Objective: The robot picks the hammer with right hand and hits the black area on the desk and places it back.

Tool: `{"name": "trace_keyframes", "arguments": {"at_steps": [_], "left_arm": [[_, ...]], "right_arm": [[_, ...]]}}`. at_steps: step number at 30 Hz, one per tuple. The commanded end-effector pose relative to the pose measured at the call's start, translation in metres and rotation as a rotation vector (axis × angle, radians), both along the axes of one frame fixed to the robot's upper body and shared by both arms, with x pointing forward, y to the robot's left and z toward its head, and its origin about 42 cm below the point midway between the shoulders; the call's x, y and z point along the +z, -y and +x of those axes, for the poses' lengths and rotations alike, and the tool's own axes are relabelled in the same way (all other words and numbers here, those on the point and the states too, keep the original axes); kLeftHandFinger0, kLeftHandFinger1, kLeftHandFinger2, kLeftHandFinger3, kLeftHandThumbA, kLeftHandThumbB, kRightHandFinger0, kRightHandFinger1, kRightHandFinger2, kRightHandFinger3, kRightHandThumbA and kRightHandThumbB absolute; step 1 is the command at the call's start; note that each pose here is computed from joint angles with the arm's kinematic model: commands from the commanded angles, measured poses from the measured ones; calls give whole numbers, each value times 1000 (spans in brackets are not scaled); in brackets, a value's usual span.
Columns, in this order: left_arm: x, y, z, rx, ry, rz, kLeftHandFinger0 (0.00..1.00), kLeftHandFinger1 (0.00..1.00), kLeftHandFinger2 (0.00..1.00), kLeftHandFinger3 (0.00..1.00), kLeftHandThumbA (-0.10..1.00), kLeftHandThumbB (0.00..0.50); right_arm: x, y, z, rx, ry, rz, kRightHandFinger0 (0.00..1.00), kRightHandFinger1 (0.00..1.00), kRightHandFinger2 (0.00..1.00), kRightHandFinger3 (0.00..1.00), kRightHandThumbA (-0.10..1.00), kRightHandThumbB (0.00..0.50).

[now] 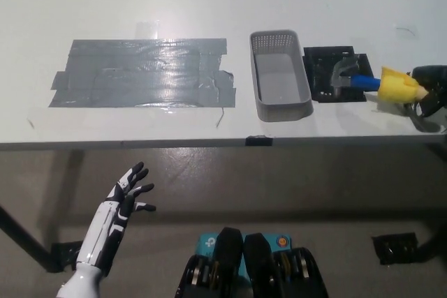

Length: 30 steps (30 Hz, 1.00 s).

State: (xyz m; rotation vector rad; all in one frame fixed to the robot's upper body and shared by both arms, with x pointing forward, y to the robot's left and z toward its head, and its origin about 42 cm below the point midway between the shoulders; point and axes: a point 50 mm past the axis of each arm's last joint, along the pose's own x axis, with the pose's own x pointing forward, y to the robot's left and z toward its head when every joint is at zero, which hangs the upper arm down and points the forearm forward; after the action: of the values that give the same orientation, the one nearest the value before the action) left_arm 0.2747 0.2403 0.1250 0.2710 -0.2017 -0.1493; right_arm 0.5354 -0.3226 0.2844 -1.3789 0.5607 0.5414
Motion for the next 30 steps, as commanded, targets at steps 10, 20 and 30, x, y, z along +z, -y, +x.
{"name": "trace_keyframes", "arguments": {"at_steps": [10, 20, 30], "left_arm": [[9, -4, 0, 2, 45, 23, 677, 862, 964, 942, 1000, 141], [11, -4, 1, -3, 62, 19, 662, 842, 956, 938, 1000, 113], [10, -5, -1, 2, 62, 22, 658, 828, 943, 934, 1000, 110]], "right_arm": [[60, 2, 15, 14, 138, 30, 115, 669, 872, 234, -100, 111], [133, 13, 20, -21, 203, 457, 1, 478, 833, 929, -100, 137], [83, 22, 31, -193, 180, 643, 1, 404, 862, 975, -100, 146]]}}
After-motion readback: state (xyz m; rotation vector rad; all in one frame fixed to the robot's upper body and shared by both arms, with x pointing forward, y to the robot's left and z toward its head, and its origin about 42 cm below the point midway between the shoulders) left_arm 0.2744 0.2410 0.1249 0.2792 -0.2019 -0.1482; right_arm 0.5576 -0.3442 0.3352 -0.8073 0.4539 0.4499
